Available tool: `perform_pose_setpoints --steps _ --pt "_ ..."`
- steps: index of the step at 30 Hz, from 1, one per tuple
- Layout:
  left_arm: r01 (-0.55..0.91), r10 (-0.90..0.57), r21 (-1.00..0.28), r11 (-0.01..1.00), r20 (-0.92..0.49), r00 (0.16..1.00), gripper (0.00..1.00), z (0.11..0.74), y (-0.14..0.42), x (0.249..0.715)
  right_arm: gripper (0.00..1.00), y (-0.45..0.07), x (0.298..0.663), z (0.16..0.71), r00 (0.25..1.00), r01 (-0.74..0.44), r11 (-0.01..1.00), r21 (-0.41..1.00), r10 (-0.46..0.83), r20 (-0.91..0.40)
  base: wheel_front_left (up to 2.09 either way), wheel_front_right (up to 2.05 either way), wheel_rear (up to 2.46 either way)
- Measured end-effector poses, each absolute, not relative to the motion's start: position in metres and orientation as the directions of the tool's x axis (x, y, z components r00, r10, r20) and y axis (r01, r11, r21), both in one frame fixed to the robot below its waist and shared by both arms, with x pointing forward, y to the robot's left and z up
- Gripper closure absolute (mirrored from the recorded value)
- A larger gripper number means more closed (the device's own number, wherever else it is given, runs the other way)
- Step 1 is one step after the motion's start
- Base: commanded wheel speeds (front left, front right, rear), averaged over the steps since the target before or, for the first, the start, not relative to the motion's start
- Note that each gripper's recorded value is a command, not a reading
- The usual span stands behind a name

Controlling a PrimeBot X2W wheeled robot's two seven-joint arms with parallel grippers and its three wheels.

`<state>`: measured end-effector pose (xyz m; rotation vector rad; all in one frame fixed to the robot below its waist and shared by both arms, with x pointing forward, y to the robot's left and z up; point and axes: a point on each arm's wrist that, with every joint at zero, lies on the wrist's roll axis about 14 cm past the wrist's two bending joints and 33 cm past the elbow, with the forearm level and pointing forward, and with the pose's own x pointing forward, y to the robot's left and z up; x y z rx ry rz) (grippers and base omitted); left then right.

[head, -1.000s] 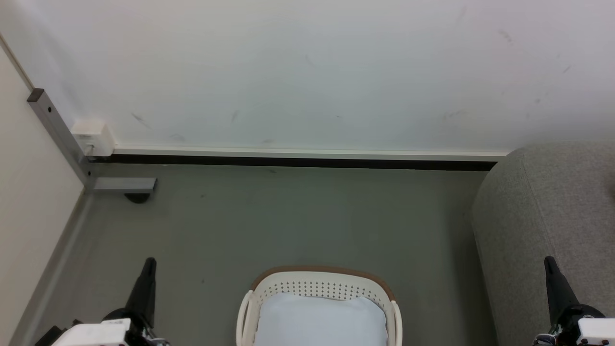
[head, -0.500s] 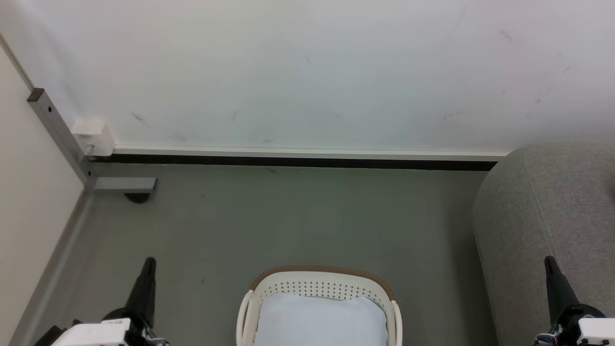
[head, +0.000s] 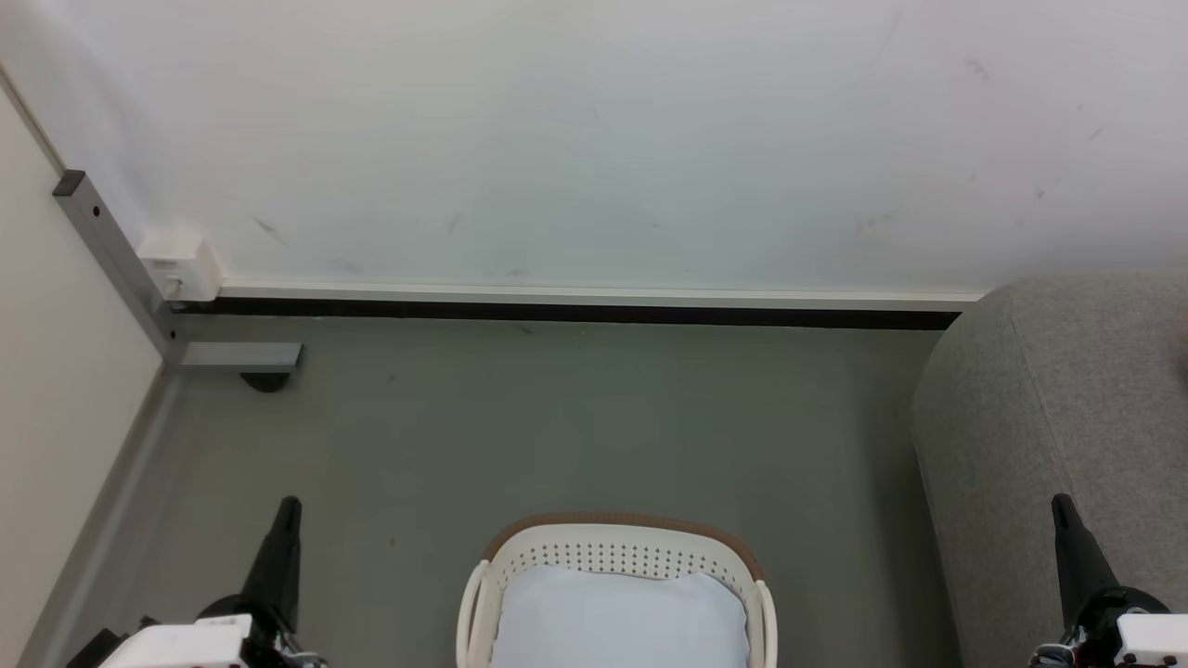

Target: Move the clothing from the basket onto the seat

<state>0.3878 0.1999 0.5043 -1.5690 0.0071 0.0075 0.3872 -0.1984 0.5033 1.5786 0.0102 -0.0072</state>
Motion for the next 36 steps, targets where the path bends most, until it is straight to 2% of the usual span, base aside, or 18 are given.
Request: perform_pose_setpoints --steps 36 --pt "-0.009 0.000 -1.000 0.002 -0.009 1.000 1.00 0.5044 0.1999 0.3878 1.00 -0.1984 0.3872 0.5033 1.000 0.011 -0.008 1.000 0.002 -0.011 0.00 0.00 0.00"
